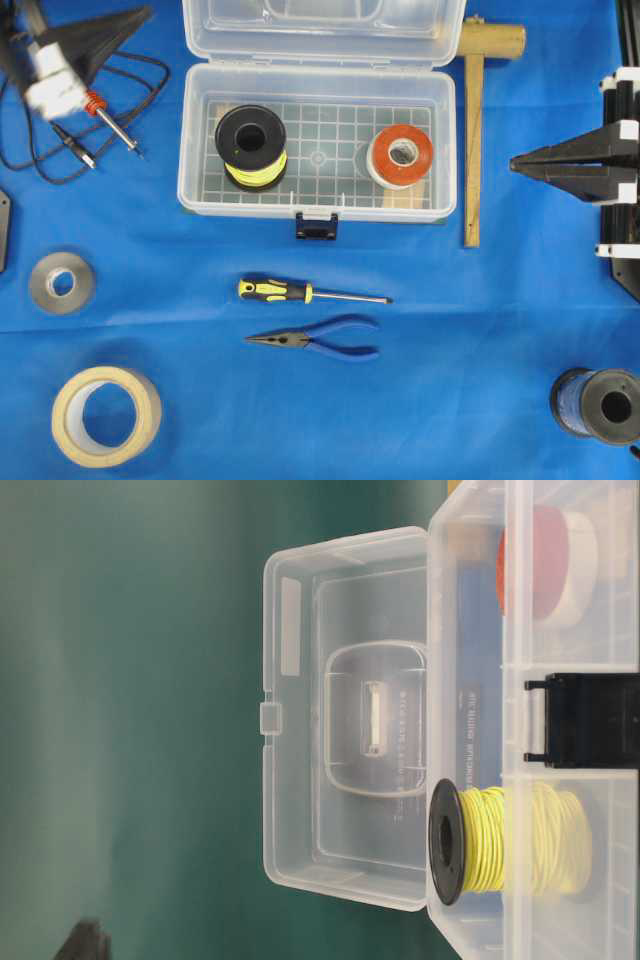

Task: Close the tool box with the left arm.
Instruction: 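Move the left gripper up toward the raised clear lid of the tool box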

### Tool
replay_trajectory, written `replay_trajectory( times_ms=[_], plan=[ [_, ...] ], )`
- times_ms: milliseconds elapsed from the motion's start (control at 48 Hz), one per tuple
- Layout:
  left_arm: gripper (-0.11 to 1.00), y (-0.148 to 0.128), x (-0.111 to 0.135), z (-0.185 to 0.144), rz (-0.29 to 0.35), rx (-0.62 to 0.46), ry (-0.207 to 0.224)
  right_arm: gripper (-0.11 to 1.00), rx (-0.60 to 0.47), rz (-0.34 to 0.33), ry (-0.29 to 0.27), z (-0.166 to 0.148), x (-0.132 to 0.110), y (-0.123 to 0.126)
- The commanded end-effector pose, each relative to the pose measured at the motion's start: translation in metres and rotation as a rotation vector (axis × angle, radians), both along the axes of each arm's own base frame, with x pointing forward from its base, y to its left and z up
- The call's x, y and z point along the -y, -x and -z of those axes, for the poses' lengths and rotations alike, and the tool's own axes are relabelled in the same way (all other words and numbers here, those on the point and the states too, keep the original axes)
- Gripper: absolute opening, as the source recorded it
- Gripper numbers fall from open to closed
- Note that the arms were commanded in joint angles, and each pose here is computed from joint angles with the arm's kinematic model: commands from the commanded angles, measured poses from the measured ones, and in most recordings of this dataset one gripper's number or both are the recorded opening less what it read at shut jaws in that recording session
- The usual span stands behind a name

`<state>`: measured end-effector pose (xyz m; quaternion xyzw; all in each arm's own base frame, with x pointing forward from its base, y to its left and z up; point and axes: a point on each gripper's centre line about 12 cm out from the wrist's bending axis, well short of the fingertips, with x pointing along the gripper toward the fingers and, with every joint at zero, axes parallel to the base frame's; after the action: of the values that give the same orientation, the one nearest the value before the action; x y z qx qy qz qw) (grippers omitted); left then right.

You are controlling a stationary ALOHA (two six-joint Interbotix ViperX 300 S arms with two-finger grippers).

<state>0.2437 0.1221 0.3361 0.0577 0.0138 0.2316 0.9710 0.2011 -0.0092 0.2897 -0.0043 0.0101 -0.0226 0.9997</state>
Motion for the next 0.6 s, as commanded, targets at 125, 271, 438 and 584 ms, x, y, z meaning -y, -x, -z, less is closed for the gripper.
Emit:
replay_trajectory(
  times_ms=[125, 271, 438, 584],
  plan=[
    [0.90, -0.038, -0.046, -0.019, -0.067, -0.128, -0.013, 0.00, 0.002, 0.002, 0.000, -0.007, 0.000, -0.003],
    [0.90, -0.063, -0.086, -0.014, -0.119, -0.221, 0.042, 0.00, -0.015, 0.004, -0.002, -0.004, 0.001, -0.004],
    [0.90, -0.089, -0.126, -0.006, -0.153, -0.361, 0.139, 0.00, -0.034, 0.002, -0.005, -0.001, 0.001, -0.005],
    [0.90, -0.107, -0.150, -0.001, -0.160, -0.458, 0.202, 0.00, -0.057, 0.002, -0.006, 0.005, 0.001, -0.007]
  ],
)
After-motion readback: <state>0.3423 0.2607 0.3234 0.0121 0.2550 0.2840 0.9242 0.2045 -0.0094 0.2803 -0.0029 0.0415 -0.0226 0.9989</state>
